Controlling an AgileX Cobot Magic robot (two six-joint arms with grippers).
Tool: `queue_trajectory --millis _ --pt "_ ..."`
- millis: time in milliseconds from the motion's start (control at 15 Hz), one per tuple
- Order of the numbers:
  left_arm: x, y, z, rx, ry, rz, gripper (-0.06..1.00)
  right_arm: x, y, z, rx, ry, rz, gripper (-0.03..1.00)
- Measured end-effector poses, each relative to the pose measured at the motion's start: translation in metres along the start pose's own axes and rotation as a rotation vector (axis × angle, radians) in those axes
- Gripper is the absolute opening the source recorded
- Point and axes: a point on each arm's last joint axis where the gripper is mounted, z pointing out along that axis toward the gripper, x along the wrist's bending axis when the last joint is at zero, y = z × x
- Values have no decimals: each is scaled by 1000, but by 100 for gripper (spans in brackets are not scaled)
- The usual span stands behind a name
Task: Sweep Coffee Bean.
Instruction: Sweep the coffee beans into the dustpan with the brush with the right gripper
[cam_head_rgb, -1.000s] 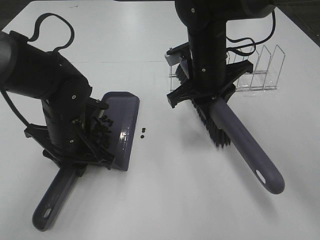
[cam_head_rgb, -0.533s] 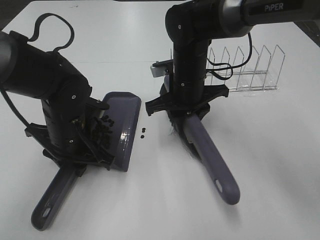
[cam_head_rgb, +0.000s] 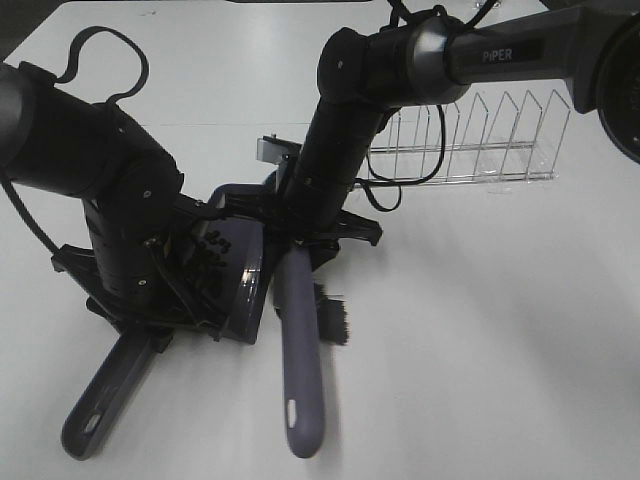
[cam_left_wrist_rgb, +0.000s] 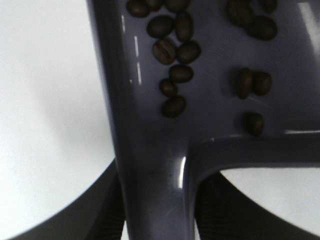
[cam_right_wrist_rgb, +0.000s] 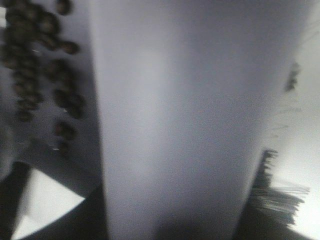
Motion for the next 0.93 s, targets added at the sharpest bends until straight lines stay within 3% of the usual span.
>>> queue_trajectory --millis 200,467,667,933 --pt "0 0 0 0 0 0 35 13 5 -2 -45 145 3 30" --pt "0 0 0 -2 -1 0 35 27 15 -18 -70 175 -59 30" --pt "0 0 0 -5 -2 5 35 37 23 -44 -104 144 -141 29" --pt "0 0 1 -3 -1 5 35 34 29 -71 -142 -35 -210 29"
